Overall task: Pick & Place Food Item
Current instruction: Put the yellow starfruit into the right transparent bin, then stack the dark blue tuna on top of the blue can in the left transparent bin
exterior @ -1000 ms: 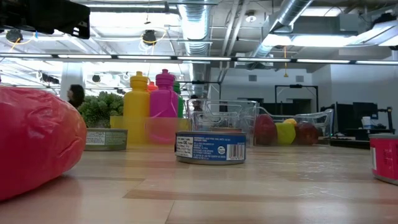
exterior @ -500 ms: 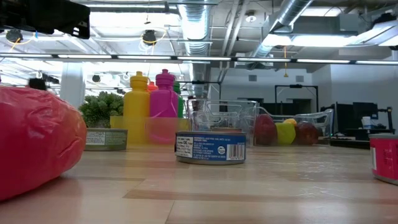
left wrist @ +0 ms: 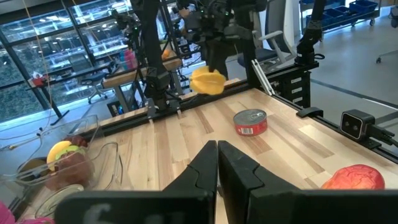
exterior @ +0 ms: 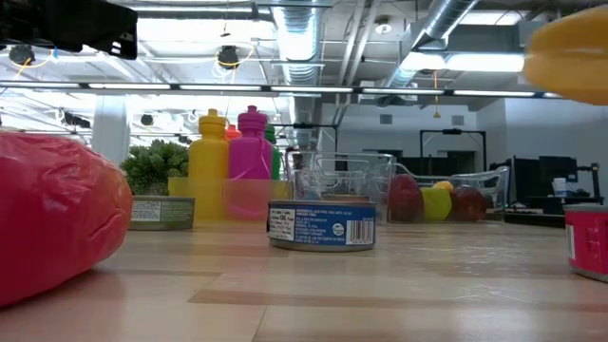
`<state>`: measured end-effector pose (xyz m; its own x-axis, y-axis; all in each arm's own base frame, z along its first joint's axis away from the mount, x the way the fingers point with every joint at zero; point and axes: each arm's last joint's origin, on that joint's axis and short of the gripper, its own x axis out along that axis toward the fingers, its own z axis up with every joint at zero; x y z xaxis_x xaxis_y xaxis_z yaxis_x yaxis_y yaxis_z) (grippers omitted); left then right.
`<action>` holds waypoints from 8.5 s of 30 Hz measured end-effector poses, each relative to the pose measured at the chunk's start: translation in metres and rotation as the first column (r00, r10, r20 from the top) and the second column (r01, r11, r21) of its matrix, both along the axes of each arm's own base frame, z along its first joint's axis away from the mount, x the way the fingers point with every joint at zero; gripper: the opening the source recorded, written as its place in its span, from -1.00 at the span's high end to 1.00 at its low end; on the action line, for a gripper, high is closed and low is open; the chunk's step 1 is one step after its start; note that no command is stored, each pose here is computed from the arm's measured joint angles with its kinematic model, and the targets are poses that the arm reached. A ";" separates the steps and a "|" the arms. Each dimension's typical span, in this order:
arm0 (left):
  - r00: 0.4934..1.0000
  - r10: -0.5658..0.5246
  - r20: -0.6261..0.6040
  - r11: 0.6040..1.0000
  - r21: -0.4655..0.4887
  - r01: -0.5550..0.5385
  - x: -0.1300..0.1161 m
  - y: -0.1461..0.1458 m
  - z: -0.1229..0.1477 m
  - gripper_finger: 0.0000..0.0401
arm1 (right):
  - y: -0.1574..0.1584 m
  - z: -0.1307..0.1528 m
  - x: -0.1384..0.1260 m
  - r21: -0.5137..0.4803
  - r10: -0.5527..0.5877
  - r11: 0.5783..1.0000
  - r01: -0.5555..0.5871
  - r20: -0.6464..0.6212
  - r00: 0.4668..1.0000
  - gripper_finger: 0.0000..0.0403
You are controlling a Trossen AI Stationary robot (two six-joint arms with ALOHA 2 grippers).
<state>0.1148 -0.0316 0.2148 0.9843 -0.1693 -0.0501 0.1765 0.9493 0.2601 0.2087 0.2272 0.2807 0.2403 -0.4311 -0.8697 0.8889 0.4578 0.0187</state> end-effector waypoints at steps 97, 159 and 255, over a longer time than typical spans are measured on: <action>1.000 0.001 -0.029 1.000 0.006 -0.001 0.003 -0.001 -0.003 0.99 | -0.365 -0.048 0.109 -0.342 0.038 0.900 -0.269 -0.553 0.832 0.23; 1.000 0.001 -0.029 1.000 0.006 -0.001 0.003 -0.001 -0.003 0.99 | -0.054 0.020 0.108 -0.286 0.370 0.907 -0.308 0.197 0.908 0.81; 0.990 -0.017 0.143 0.973 -0.225 0.049 0.002 -0.001 0.017 0.99 | -0.075 -0.116 0.102 -0.058 0.127 0.992 -0.113 0.457 0.880 1.00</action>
<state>0.1170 -0.0331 0.2321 0.9725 -0.1931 0.1300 0.1863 0.9805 0.0627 0.3103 0.1520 0.1651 0.6610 -0.3968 -0.6369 0.7221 0.5671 0.3961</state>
